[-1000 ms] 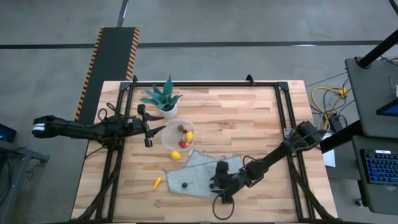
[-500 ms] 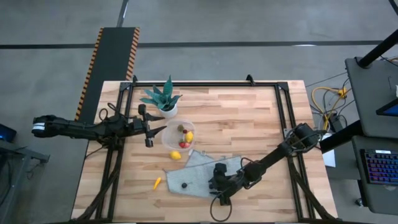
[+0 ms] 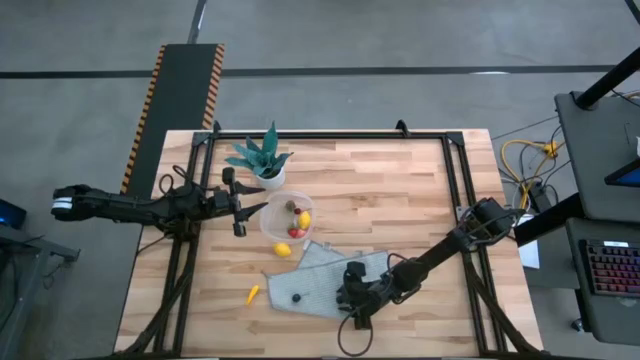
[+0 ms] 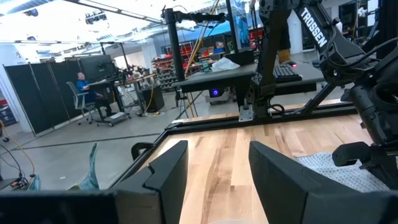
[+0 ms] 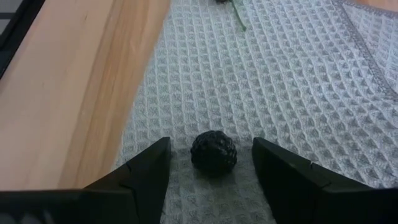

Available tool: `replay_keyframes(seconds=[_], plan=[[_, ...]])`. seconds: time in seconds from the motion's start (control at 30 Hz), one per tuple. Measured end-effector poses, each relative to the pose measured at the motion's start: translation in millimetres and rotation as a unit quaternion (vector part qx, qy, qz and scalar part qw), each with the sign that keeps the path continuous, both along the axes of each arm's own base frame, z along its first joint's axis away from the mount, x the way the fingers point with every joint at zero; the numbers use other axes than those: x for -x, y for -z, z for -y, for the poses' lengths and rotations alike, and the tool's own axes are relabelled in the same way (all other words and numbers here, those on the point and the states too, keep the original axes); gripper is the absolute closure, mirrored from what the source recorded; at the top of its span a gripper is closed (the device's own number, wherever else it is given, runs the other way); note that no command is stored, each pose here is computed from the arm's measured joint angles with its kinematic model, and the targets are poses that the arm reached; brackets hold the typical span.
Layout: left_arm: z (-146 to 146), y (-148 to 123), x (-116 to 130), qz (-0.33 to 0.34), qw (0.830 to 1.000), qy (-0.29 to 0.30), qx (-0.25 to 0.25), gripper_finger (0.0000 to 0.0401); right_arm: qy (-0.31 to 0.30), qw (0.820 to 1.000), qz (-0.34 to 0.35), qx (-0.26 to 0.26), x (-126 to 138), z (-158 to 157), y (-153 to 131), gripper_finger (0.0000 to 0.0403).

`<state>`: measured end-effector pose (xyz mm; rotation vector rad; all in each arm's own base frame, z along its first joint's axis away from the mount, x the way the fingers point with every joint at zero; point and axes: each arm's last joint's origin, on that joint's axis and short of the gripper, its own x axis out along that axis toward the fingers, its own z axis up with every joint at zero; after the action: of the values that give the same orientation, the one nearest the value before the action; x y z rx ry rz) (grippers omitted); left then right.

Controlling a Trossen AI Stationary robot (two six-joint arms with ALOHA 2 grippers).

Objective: Pick and placing Produce into tupperware
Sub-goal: Put the blackberry into the container

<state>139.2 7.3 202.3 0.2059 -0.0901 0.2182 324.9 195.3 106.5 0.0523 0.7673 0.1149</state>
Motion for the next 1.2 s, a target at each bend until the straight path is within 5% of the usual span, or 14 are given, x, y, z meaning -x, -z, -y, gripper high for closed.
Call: replay_keyframes(seconds=[0.77,1.2], plan=[[0.0,-0.3,0.0,0.001,1.0,0.0,0.0,0.0244,0.003,1.0,0.008,-0.002,0.0,0.3,-5.7,0.0187],[0.0,-0.5,0.0,0.001,1.0,0.0,0.0,0.0244,0.003,1.0,0.01,-0.003,-0.2,0.1,-5.9,0.0251]])
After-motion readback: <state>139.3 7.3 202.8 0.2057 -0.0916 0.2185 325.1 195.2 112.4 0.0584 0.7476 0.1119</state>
